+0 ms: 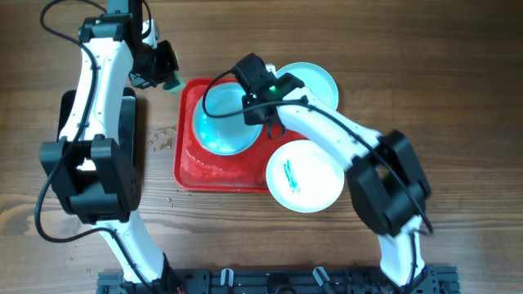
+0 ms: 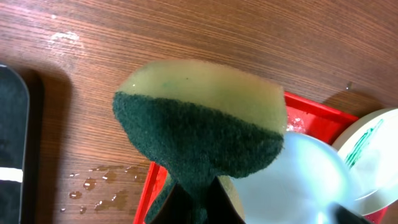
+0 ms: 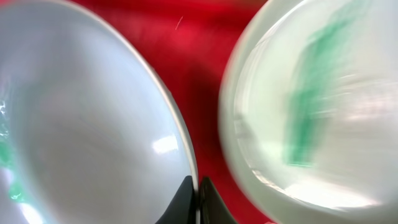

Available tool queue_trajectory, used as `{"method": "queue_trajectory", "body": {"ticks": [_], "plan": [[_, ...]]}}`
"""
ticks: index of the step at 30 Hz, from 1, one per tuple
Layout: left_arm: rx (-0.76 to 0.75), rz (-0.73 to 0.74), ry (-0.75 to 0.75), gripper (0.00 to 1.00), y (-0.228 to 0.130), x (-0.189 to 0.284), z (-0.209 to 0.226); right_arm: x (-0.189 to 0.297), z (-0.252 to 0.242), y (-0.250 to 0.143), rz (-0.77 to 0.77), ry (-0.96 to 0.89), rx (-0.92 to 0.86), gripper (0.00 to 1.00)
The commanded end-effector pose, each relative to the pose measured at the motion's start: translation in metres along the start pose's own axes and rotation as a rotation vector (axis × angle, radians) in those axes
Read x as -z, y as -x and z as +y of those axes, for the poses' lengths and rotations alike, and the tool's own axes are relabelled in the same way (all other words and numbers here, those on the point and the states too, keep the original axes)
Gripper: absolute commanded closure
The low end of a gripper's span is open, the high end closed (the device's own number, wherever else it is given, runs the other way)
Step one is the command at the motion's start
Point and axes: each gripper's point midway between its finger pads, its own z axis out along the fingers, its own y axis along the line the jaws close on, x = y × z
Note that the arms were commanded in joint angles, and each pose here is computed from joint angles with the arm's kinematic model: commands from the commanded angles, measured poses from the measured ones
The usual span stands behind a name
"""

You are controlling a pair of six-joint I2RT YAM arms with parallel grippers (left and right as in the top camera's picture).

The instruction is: Clean dirty plates on tray and stack at the side

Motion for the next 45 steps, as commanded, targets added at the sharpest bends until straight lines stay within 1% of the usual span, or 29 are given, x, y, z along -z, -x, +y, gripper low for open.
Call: {"method": "queue_trajectory", "body": {"ticks": [1, 3, 4, 8, 10, 13, 19, 21, 22, 23, 24, 25, 27, 28, 29, 30, 31, 33, 35, 36, 38, 39, 42, 44, 45], "plan": [[0.020, -0.037, 0.005, 0.96, 0.005, 0.013, 0.001, 0.073, -0.025, 0.039, -0.317, -0.401, 0.178, 0.96], [0.020, -0.036, 0.005, 0.96, 0.005, 0.013, 0.001, 0.103, -0.021, 0.040, -0.433, -0.583, 0.249, 0.96], [0.020, -0.036, 0.005, 0.96, 0.005, 0.013, 0.001, 0.117, -0.016, 0.040, -0.483, -0.645, 0.270, 0.96], [0.020, -0.036, 0.005, 0.96, 0.005, 0.013, 0.001, 0.158, 0.008, 0.032, -0.629, -0.789, 0.352, 0.96], [0.020, -0.036, 0.005, 0.96, 0.005, 0.013, 0.001, 0.185, 0.012, 0.032, -0.707, -0.909, 0.384, 0.96], [0.020, -0.036, 0.005, 0.96, 0.005, 0.013, 0.001, 0.192, 0.022, 0.029, -0.700, -0.939, 0.461, 0.96], [0.020, -0.034, 0.006, 0.96, 0.005, 0.013, 0.001, 0.192, 0.024, 0.028, -0.702, -0.934, 0.461, 0.96], [0.021, -0.037, 0.019, 0.96, 0.005, 0.013, 0.003, 0.166, 0.035, 0.021, -0.618, -0.791, 0.511, 0.96], [0.021, -0.041, 0.036, 0.96, 0.006, 0.013, 0.006, 0.145, 0.043, 0.012, -0.532, -0.669, 0.554, 0.96], [0.020, -0.043, 0.041, 0.96, 0.006, 0.013, 0.007, 0.121, 0.049, -0.003, -0.411, -0.517, 0.584, 0.96], [0.021, -0.041, 0.041, 0.96, 0.006, 0.013, 0.007, 0.113, 0.048, -0.010, -0.349, -0.428, 0.554, 0.96], [0.021, -0.040, 0.042, 0.96, 0.005, 0.013, 0.007, 0.111, 0.042, -0.014, -0.280, -0.309, 0.471, 0.96], [0.021, -0.039, 0.042, 0.96, 0.005, 0.013, 0.007, 0.130, 0.029, 0.000, -0.205, -0.023, 0.328, 0.96], [0.021, -0.039, 0.042, 0.96, 0.005, 0.013, 0.007, 0.143, 0.019, 0.009, -0.191, 0.094, 0.263, 0.96], [0.024, -0.033, 0.044, 0.96, 0.004, 0.013, 0.007, 0.158, -0.013, 0.025, -0.169, 0.227, 0.149, 0.96], [0.028, -0.032, 0.044, 0.96, 0.003, 0.013, 0.007, 0.161, -0.029, 0.030, -0.158, 0.260, 0.110, 0.96], [0.040, -0.032, 0.044, 0.96, 0.003, 0.013, 0.007, 0.162, -0.057, 0.034, -0.134, 0.279, 0.055, 0.96], [0.055, -0.033, 0.044, 0.96, 0.003, 0.013, 0.007, 0.152, -0.122, 0.034, -0.070, 0.256, -0.102, 0.96], [0.055, -0.033, 0.044, 0.96, 0.003, 0.013, 0.007, 0.136, -0.188, 0.025, -0.030, 0.170, -0.245, 0.96], [0.055, -0.033, 0.044, 0.96, 0.003, 0.013, 0.007, 0.128, -0.219, 0.018, -0.017, 0.096, -0.304, 0.96], [0.055, -0.032, 0.044, 0.96, 0.003, 0.013, 0.007, 0.110, -0.289, -0.010, 0.027, -0.054, -0.467, 0.96], [0.055, -0.032, 0.044, 0.96, 0.003, 0.013, 0.008, 0.102, -0.311, -0.025, 0.047, -0.083, -0.528, 0.96], [0.056, -0.026, 0.046, 0.96, 0.002, 0.013, 0.008, 0.075, -0.359, -0.076, 0.102, -0.143, -0.729, 0.96], [0.058, -0.018, 0.048, 0.96, 0.000, 0.013, 0.009, 0.055, -0.374, -0.106, 0.118, -0.163, -0.799, 0.96], [0.059, -0.012, 0.050, 0.96, -0.002, 0.013, 0.009, 0.045, -0.378, -0.116, 0.116, -0.169, -0.807, 0.96]]}}
